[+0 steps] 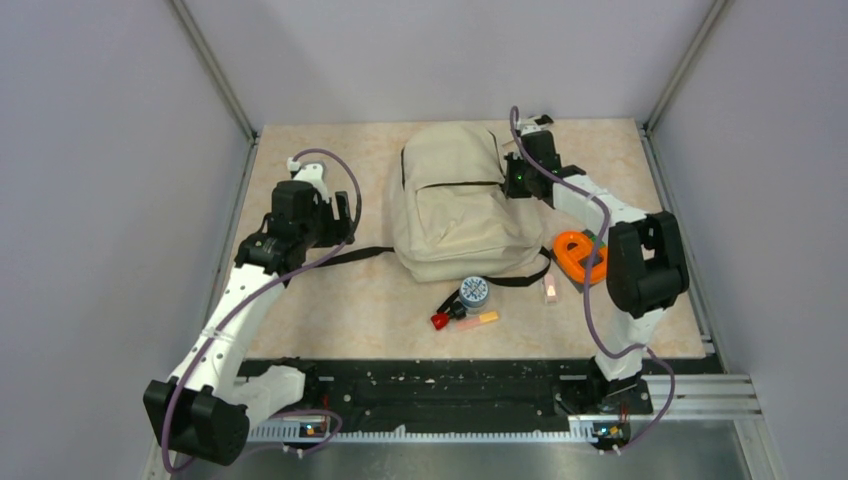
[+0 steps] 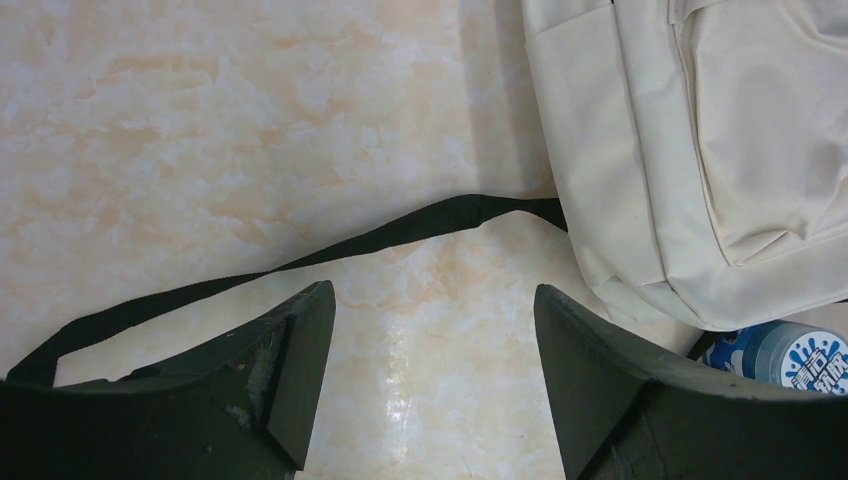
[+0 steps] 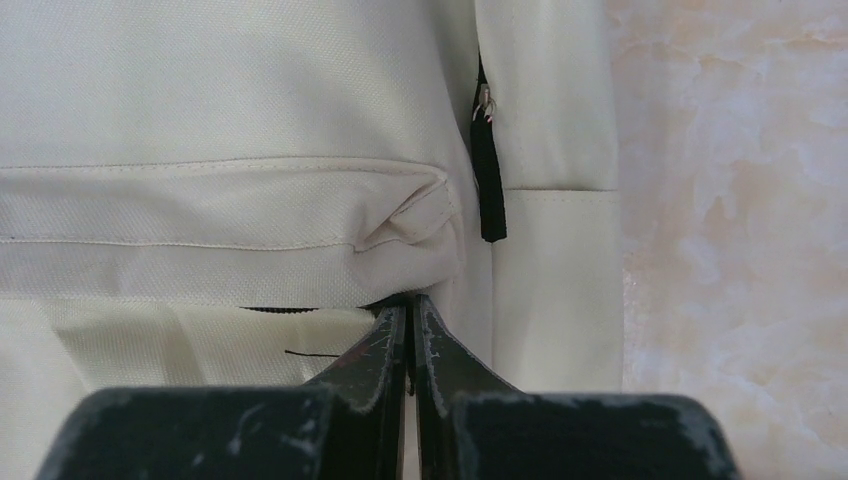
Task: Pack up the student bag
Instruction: Unzip the student bag at the center of the board.
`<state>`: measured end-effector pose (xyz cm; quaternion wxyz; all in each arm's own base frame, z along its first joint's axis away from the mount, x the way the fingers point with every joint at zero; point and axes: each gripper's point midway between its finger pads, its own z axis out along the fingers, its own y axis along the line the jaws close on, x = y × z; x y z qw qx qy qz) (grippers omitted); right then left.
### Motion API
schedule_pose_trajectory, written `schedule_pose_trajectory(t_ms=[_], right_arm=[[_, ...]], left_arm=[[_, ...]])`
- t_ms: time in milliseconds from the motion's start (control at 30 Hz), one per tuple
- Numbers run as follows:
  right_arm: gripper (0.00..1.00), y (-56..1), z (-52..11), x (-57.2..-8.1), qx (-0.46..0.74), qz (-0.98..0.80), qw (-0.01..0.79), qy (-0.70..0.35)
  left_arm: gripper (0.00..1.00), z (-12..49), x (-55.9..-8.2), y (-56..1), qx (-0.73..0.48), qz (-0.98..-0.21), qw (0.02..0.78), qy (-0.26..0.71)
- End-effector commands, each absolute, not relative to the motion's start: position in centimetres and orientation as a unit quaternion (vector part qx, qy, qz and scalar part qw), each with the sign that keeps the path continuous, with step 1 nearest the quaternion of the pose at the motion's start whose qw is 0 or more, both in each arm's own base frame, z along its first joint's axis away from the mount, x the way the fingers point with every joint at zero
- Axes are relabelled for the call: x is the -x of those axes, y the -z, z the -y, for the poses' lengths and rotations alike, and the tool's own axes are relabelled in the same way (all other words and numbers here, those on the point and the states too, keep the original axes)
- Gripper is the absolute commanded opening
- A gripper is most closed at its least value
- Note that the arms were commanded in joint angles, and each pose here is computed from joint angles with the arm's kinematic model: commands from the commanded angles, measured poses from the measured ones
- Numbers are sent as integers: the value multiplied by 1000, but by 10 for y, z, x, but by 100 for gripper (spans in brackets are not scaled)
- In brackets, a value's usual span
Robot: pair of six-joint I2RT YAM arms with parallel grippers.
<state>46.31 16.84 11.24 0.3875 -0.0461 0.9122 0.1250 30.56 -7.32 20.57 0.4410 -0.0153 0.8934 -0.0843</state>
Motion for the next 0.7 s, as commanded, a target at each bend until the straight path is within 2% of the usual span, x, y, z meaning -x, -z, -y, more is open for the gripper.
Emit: schedule_pose_trajectory(t_ms=[0,200,400,433,567,600,667], right_arm=[[0,-91,-132,-463,22,-929,366,-56],[0,-93,-125,-462,13,-926,373,-57],[0,-51,-114,-459,4,-947,317,-53],[0,-51,-112,-459,3,-946,320,-52],[0,-75,-115,-460,5,-936,346,-65],[3,-85,-117,-461,7,-932,355,-70],[15,-104,-118,-462,8,-925,373,-76]], left_arm=[[77,72,-312,-212,18,-885,458,83],[77,78,-311,-216,0,-879,465,100],[78,105,-305,-224,-55,-866,470,165],[82,110,-304,-226,-63,-862,470,178],[84,129,-310,-234,-79,-848,474,225],[84,136,-314,-240,-79,-842,476,242],[85,150,-322,-250,-78,-835,470,277]])
